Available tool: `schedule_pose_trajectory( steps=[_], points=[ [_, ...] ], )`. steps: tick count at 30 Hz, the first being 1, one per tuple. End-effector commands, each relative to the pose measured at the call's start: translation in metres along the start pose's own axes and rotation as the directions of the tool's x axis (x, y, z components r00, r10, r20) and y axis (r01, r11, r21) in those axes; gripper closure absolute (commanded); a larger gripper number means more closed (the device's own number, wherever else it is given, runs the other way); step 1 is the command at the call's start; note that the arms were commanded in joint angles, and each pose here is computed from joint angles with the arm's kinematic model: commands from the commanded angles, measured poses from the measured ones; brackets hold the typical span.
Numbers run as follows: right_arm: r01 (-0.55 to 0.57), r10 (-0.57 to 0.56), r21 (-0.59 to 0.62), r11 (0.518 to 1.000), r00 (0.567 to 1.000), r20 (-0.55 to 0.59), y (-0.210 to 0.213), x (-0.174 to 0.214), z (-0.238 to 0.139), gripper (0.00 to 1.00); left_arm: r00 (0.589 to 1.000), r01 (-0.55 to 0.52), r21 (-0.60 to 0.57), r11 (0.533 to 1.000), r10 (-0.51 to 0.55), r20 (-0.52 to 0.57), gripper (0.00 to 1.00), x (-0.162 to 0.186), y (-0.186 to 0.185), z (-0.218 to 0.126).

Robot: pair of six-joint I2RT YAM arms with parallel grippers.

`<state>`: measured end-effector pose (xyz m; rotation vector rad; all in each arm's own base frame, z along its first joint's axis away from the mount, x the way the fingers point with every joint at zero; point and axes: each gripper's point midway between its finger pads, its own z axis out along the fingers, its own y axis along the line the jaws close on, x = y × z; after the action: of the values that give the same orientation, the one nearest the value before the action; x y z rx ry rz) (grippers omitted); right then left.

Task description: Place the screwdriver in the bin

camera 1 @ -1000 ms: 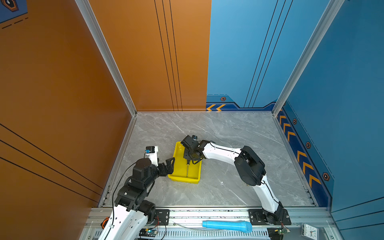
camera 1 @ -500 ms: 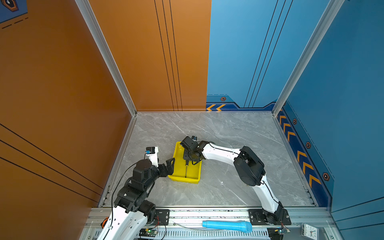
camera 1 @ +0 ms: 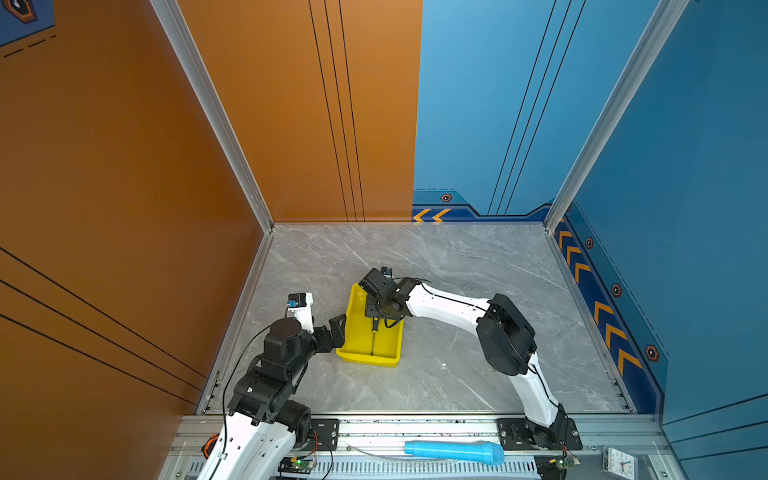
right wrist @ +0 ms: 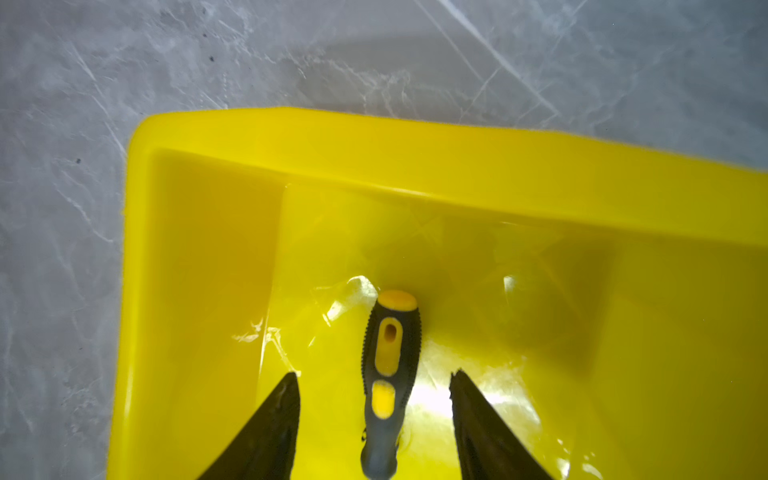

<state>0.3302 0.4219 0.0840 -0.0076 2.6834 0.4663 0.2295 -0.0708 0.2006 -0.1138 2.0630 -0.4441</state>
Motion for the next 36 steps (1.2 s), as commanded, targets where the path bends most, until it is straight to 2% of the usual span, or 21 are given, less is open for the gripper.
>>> schedule_pose_trajectory(
  steps=[1, 8, 14, 19, 21, 23, 26, 31, 36],
  points=[
    [0.044, -0.044, -0.005, 0.999, 0.996, 0.072, 0.007, -0.019, -0.045, 0.36, 1.000, 0.002, 0.012, 1.000, -0.002, 0.002, 0.02, -0.001, 0.000, 0.001],
    [0.097, -0.096, 0.002, 0.995, 0.982, 0.160, 0.007, -0.040, -0.087, 0.24, 1.000, -0.001, 0.006, 1.000, 0.001, -0.002, 0.02, -0.004, 0.002, 0.006],
    [0.180, -0.193, 0.076, 0.981, 0.949, 0.249, -0.007, -0.061, -0.120, 0.13, 1.000, 0.012, -0.008, 1.000, -0.012, -0.018, 0.02, -0.005, 0.007, 0.017],
    [0.203, -0.246, 0.166, 0.965, 0.922, 0.301, -0.042, -0.084, -0.142, 0.06, 0.999, 0.009, -0.045, 0.999, -0.011, -0.053, 0.02, -0.003, 0.016, 0.031],
    [0.208, -0.269, 0.213, 0.955, 0.910, 0.314, -0.061, -0.092, -0.151, 0.00, 0.998, 0.008, -0.080, 0.997, -0.013, -0.067, 0.02, -0.002, 0.022, 0.035],
    [0.201, -0.277, 0.253, 0.946, 0.907, 0.316, -0.083, -0.101, -0.156, 0.00, 0.997, 0.007, -0.108, 0.994, -0.015, -0.070, 0.02, -0.004, 0.027, 0.039],
    [0.164, -0.264, 0.295, 0.941, 0.902, 0.340, -0.120, -0.115, -0.167, 0.00, 0.996, -0.005, -0.141, 0.990, -0.007, -0.084, 0.02, -0.005, 0.034, 0.044],
    [0.015, -0.154, 0.307, 0.951, 0.888, 0.433, -0.196, -0.137, -0.186, 0.00, 0.994, -0.033, -0.251, 0.968, 0.006, -0.107, 0.02, -0.005, 0.054, 0.050],
    [-0.136, -0.046, 0.287, 0.948, 0.834, 0.551, -0.264, -0.140, -0.202, 0.00, 0.996, -0.069, -0.409, 0.910, 0.037, -0.086, 0.02, -0.012, 0.084, 0.043]
  ],
)
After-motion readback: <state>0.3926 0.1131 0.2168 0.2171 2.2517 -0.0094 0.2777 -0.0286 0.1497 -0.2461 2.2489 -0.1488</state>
